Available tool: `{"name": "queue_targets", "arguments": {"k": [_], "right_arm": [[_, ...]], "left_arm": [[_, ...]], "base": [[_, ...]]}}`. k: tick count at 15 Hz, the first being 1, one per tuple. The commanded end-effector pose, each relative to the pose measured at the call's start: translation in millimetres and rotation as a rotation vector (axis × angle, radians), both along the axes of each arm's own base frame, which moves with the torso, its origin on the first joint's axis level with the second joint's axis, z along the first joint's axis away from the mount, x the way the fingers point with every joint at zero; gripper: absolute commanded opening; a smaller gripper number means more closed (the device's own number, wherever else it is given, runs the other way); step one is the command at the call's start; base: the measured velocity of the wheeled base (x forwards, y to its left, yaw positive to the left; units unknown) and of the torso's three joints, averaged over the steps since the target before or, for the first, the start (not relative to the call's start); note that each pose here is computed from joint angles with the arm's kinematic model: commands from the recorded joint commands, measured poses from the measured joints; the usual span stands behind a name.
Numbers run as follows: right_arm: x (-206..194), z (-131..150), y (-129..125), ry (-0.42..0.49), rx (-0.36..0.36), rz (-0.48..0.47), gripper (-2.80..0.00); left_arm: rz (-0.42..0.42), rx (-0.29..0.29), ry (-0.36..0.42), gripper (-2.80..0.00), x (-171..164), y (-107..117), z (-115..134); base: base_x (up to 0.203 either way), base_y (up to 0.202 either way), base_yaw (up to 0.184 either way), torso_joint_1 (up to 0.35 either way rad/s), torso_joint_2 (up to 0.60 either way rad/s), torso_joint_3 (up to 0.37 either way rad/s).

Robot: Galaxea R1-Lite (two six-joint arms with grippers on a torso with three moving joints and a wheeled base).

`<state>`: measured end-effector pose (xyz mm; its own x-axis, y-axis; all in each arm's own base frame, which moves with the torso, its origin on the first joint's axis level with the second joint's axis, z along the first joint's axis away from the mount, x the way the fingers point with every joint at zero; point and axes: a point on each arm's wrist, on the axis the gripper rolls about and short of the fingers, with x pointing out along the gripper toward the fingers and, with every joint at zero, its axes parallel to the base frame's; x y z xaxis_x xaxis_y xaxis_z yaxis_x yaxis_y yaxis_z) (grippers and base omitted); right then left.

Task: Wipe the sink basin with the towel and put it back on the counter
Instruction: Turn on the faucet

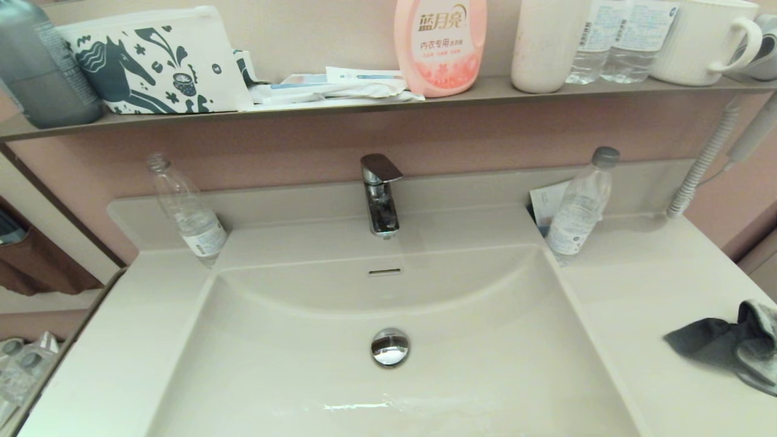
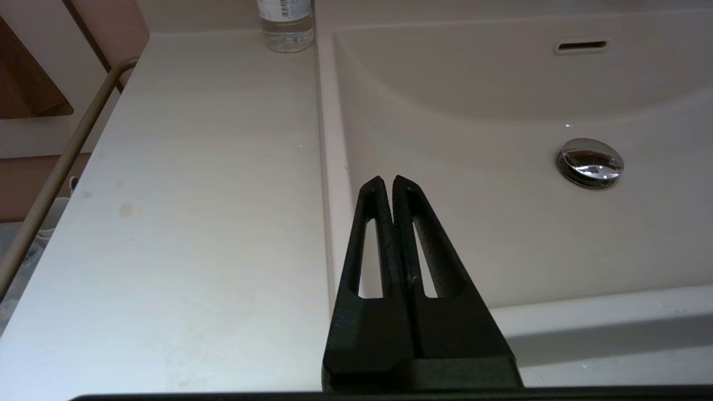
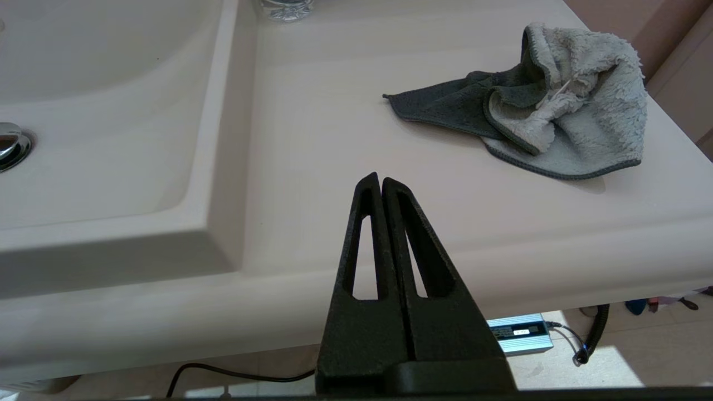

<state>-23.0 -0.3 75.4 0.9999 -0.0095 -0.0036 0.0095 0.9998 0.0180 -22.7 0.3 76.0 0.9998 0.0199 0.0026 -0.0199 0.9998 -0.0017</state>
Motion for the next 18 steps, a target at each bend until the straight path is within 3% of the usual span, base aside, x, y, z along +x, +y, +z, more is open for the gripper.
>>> {"name": "queue_targets", "arguments": {"k": [1,18], "right_arm": [[0.0,-0.1,0.0,0.001,0.000,0.000,-2.80],[0.0,-0.1,0.0,0.001,0.000,0.000,-2.80]], "left_arm": [[0.000,-0.001,0.001,-2.80,0.1,0.0,0.1],[0.001,0.008,0.003,-2.80,0.0,0.0,-0.2]], "base": [[0.000,0.000,0.000,0.000,0.00,0.000],[0.000,0.000,0.000,0.000,0.00,0.000]]}}
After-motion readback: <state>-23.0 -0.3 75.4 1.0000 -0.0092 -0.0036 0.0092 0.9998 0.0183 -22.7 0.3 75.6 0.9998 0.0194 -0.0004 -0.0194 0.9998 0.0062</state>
